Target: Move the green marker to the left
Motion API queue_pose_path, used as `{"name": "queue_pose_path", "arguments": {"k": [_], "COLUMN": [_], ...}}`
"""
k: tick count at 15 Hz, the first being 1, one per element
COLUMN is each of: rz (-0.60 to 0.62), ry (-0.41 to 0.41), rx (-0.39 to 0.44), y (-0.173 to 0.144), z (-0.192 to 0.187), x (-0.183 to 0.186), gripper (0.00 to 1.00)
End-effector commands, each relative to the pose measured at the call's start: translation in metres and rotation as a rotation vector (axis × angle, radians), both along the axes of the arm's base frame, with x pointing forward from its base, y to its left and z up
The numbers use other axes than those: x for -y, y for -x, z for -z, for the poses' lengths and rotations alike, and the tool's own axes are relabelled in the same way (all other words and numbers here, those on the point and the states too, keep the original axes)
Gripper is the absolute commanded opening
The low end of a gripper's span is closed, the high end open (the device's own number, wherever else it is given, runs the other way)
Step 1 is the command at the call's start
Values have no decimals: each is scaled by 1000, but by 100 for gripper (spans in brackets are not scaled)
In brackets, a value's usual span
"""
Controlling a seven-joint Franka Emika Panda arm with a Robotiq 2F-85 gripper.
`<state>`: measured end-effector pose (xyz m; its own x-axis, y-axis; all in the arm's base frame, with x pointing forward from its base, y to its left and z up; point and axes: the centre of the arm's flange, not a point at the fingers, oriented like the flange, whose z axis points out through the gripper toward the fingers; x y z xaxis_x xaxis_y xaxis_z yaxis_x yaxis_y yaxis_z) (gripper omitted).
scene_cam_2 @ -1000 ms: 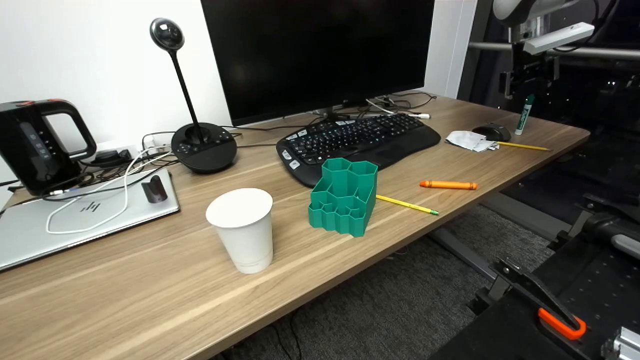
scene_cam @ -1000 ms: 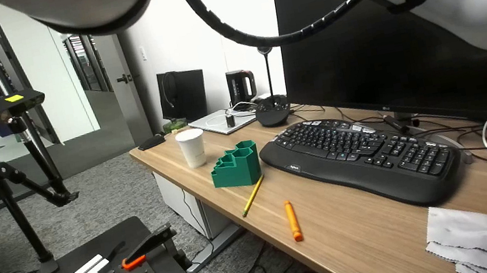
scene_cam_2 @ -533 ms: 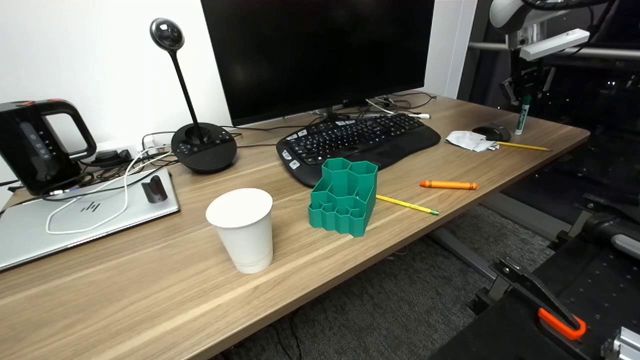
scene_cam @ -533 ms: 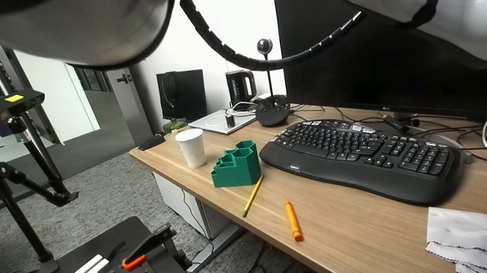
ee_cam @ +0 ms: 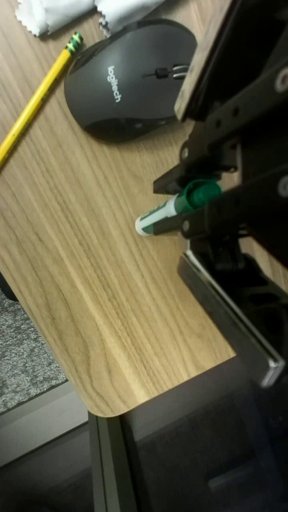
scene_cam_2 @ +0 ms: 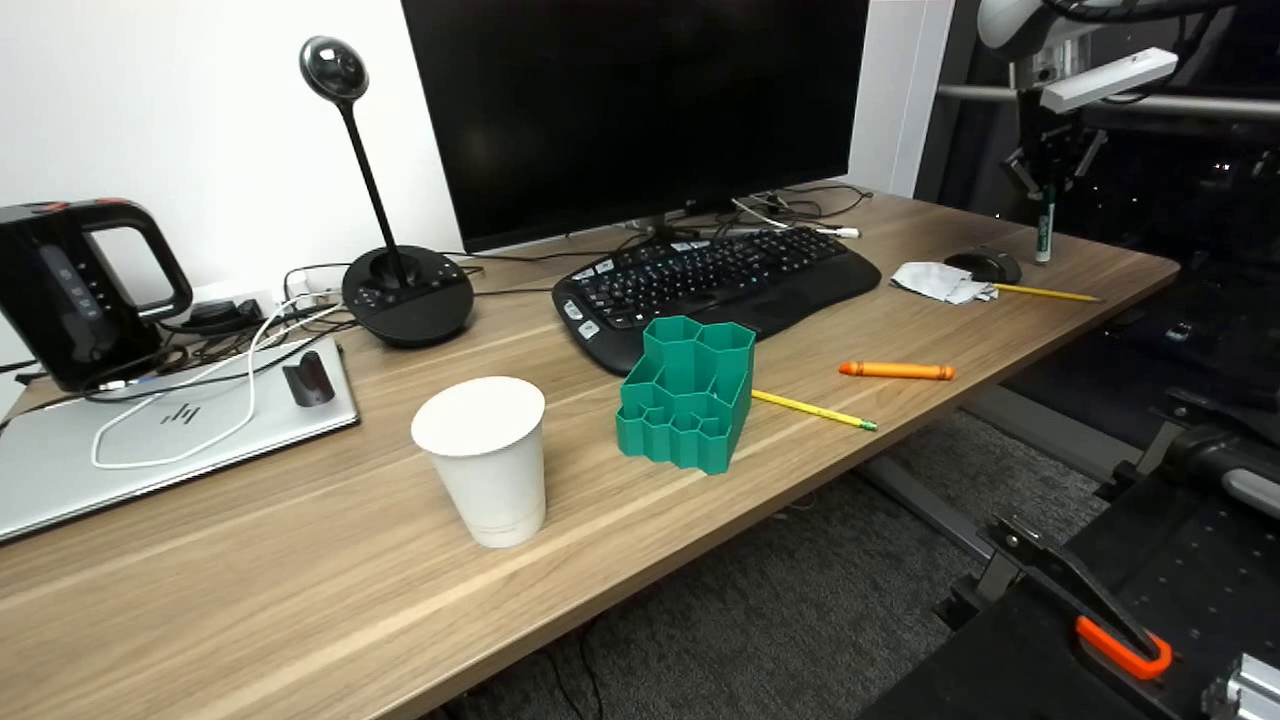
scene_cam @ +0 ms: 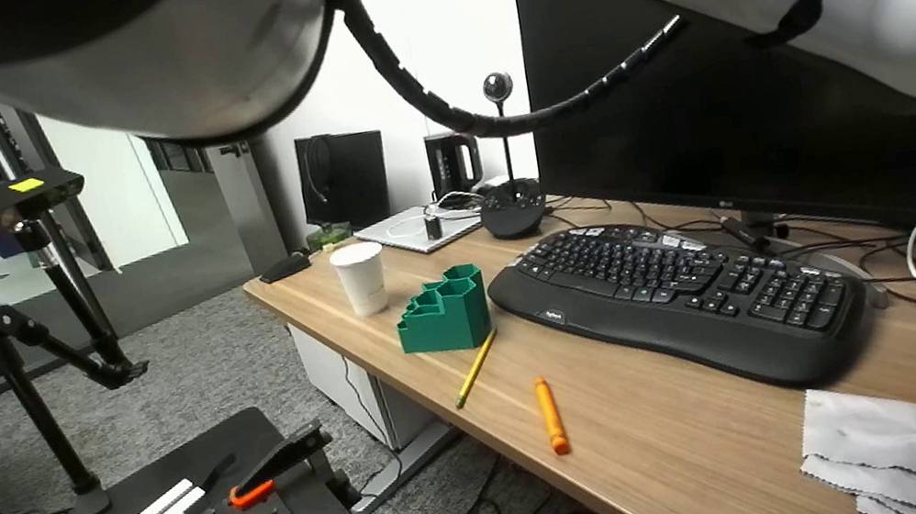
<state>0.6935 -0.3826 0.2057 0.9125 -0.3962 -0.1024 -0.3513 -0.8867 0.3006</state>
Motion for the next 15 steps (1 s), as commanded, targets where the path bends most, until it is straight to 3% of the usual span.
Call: {"name": "queue_pose_path", "arguments": {"k": [1,4,6,11,15], "rz": [-168,-318,-419,-669,-819], "ry": [-45,-88,-128,-204,-257], "rx": [60,99,82,-11,-108], "y": [16,20,15,16,42], "z": [-57,-93,-99,-65,-32], "x": [-36,-71,-104,-192,-252], "gripper": [5,5,5,5,5]}}
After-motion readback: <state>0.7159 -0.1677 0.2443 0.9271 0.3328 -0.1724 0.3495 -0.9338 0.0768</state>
